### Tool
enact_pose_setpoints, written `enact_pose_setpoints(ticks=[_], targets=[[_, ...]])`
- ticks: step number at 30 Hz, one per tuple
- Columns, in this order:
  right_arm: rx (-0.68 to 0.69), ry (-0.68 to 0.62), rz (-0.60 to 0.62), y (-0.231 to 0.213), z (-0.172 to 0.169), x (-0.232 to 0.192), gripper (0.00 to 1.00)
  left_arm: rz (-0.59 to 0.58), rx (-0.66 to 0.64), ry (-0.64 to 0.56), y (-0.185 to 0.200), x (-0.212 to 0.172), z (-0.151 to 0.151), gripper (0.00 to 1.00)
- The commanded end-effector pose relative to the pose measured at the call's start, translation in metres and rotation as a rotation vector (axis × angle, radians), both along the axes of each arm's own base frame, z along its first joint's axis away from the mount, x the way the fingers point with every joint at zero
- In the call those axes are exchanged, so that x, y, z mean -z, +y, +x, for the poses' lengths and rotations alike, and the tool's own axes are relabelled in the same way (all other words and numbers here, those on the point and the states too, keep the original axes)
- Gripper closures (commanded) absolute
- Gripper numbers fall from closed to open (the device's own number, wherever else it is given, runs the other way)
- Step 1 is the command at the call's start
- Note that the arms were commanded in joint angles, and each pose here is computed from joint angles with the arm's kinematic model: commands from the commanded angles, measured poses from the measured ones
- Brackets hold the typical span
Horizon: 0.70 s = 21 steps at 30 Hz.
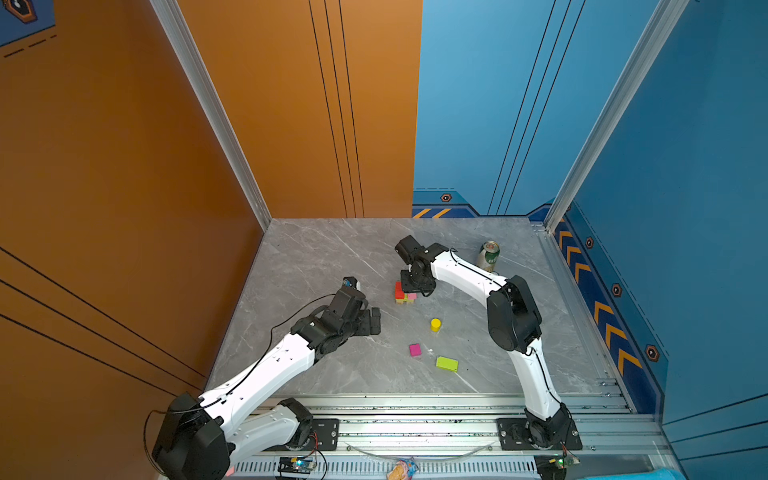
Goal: Build the wood block tower
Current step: 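Lower the pink block upright beside the red block against the yellow block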
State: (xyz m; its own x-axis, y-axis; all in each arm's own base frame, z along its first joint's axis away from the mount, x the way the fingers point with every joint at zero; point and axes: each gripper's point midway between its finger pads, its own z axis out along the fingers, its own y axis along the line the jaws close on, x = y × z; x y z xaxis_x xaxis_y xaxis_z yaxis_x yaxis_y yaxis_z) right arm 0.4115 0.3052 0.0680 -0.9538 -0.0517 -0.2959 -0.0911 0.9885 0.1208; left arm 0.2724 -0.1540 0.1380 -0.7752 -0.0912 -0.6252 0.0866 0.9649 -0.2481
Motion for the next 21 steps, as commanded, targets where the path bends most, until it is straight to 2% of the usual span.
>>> enact_pose_setpoints(ticks=[1,16,17,19,21], targets=[[0.013,-0.057,0.019,-0.007,0.004,-0.038,0.56,-0.018,0.007,-0.008,-0.001,-0.004,0.002,0.02],[0.003,-0.057,0.045,-0.004,-0.004,-0.046,0.46,-0.043,0.001,-0.023,0.001,-0.014,-0.003,0.02],[0.001,-0.056,0.055,-0.002,-0.005,-0.046,0.42,-0.044,0.002,-0.022,0.001,-0.014,-0.004,0.02],[-0.006,-0.051,0.068,0.0,-0.007,-0.045,0.27,-0.044,-0.002,-0.026,0.003,-0.015,-0.006,0.02],[-0.011,-0.055,0.063,0.002,-0.008,-0.045,0.18,-0.047,-0.005,-0.03,0.004,-0.017,-0.007,0.02]])
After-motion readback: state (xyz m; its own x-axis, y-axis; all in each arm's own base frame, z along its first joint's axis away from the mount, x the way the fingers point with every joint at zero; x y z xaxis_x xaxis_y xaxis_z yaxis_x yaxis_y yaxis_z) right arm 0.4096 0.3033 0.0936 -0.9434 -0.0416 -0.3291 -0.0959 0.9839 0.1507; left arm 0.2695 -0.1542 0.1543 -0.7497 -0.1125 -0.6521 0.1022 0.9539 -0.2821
